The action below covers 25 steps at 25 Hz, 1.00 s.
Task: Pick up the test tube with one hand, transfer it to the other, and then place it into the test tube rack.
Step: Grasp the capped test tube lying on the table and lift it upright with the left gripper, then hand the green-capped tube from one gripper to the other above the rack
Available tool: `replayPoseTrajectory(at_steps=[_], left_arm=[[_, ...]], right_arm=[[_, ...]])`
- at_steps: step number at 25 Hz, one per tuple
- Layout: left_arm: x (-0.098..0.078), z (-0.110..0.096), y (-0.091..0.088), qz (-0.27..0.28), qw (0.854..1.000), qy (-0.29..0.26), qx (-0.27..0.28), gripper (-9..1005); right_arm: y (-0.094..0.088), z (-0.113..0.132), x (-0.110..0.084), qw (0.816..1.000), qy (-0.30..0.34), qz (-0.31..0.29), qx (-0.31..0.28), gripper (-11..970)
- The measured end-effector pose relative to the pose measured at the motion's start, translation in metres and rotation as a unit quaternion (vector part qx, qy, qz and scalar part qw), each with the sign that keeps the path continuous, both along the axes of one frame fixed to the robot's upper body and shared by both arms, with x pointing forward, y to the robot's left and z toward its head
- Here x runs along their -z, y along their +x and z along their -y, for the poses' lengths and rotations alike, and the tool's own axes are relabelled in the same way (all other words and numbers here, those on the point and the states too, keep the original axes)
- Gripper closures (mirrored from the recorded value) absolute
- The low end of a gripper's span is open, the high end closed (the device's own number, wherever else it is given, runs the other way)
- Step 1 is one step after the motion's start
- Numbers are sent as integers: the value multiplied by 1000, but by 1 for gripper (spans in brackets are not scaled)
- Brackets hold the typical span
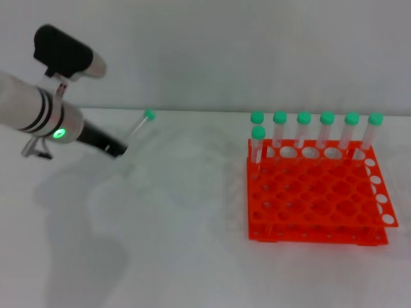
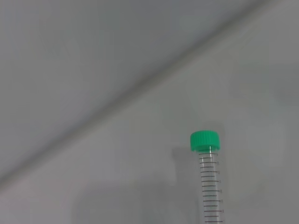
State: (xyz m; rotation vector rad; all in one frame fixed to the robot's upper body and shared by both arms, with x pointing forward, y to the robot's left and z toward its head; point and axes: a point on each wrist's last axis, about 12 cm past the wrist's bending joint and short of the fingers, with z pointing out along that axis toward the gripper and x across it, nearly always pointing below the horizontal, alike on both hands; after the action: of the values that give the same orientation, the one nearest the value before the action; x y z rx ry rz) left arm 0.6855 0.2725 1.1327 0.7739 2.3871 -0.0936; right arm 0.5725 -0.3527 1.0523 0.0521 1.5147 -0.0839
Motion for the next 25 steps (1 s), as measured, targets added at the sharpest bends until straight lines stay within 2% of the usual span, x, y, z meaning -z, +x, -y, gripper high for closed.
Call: replayPoseTrajectory(at_steps=[3,6,8,10,11,12,13,14,16,17,19,21,23,25], left_arm=[[-3,8,6,65,997,-48,4,802],[1,17,2,141,984,-108,25,800],[9,24,-7,199,968,-148,47,799],[19,29,-21,270,942,-189,64,798],[19,29,-21,270,942,-189,64,797],[23,32,-27,290,933,-204,67,797],[35,37,-47,347,904,-243,64,796],[37,38,-51,358,898,-250,60,795],[51,43,-74,400,874,-274,34,794],[54,46,-79,406,870,-279,30,794],[62,56,-94,426,858,-285,24,793],[66,67,-106,436,849,-298,18,792],[67,77,-115,436,841,-320,13,790],[67,85,-119,432,836,-338,12,789]], right_arm=[[0,0,0,1000,0,1,0,132],[-1,0,-1,1000,-1,6,-2,133],[-2,0,-2,1000,-1,13,-4,133],[-4,-1,-3,1000,13,23,-5,134],[-4,0,-3,999,20,25,-6,134],[-5,0,-4,999,39,30,-9,134],[-5,0,-5,998,58,34,-14,134],[-6,1,-6,996,78,37,-18,135],[-4,0,-8,993,103,41,-36,135],[-3,-2,-9,992,110,43,-45,135],[-1,-5,-15,988,122,48,-76,136],[2,-11,-23,981,133,45,-133,136],[7,-17,-34,966,151,34,-206,137],[11,-24,-48,942,171,18,-288,137]])
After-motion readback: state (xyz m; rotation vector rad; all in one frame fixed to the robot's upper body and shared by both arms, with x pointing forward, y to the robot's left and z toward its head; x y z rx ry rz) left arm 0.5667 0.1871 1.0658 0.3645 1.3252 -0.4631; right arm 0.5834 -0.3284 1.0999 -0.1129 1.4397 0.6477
